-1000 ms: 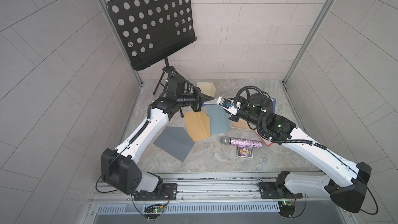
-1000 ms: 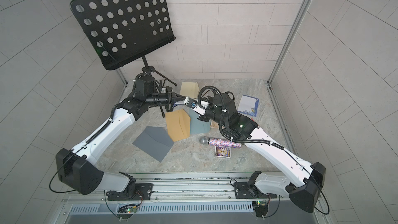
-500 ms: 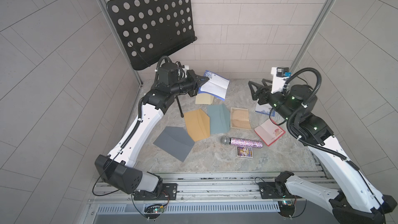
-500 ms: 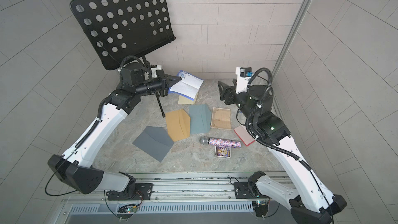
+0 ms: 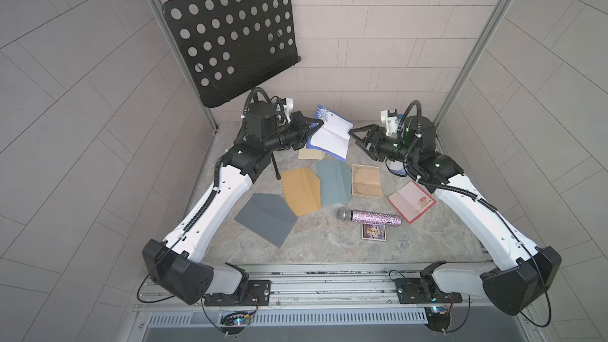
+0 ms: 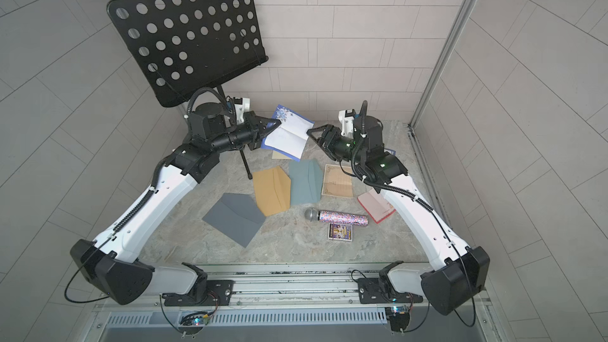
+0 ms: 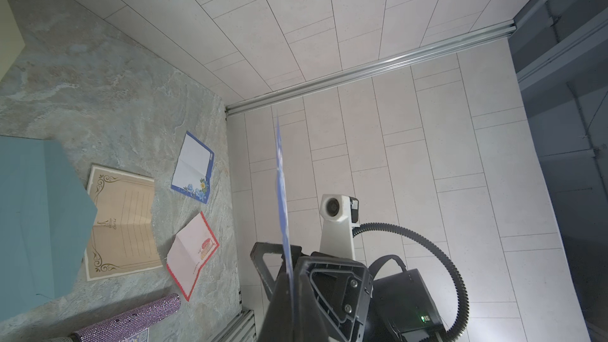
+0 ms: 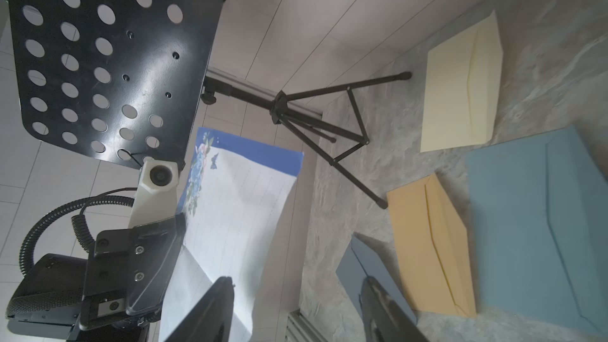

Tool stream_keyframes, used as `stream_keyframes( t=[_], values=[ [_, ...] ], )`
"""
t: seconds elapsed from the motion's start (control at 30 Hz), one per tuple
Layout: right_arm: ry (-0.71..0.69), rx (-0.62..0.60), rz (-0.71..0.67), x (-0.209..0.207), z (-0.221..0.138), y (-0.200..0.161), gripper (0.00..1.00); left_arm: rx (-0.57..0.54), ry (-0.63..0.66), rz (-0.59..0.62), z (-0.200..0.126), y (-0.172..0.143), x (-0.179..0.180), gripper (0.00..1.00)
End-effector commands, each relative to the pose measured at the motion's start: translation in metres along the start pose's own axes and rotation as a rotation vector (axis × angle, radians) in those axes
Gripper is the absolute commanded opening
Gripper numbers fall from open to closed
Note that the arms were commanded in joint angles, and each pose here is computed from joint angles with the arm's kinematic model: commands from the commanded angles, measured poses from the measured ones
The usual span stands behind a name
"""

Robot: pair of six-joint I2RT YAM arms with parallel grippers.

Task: Take the letter paper out of the envelope
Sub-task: Place the letter paper at the center of the board.

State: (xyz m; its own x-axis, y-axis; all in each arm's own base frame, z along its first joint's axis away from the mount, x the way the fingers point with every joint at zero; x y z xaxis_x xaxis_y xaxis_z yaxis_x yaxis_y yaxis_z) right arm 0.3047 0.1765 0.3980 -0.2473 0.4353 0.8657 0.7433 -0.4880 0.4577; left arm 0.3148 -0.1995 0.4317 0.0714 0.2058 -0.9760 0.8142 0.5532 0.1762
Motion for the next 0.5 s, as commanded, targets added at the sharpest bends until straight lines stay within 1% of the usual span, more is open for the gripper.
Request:
stream_keyframes(
  t=[0.0, 0.2, 0.27, 0.4, 0.47],
  values=[
    [0.197, 0.004, 0.047, 0.039, -0.004, 0.004, 0.59, -0.026, -0.073, 0.046, -0.005, -0.001, -0.015, 0.00],
    [0.265, 0.013, 0.096, 0.042, 0.004, 0.005, 0.46, -0.024, -0.063, 0.041, 0.001, -0.002, -0.010, 0.00],
    [0.264, 0.022, 0.097, 0.042, 0.005, 0.004, 0.41, -0.023, -0.061, 0.040, 0.003, -0.002, -0.009, 0.00],
    [0.240, 0.029, 0.093, 0.038, 0.008, 0.003, 0.36, -0.014, -0.064, 0.044, 0.006, -0.004, -0.011, 0.00],
    [0.233, 0.027, 0.094, 0.037, 0.010, 0.004, 0.32, -0.007, -0.064, 0.046, 0.008, -0.006, -0.011, 0.00]
  ],
)
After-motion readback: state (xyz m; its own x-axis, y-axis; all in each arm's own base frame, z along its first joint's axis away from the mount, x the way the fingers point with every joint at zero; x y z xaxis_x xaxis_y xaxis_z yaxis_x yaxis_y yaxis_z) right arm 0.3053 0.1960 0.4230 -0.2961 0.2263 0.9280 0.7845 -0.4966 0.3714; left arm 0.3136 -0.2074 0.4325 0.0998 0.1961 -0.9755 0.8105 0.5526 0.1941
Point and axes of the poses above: each gripper's point midway between its finger pads, its own z axis out along the fingers, its own x axis along the line the jaws close on, y = z × x, the point moved 7 cm from there along -z, back along the fingers, and after that the axes turned 7 degrees about -z, right-handed, at the moved point
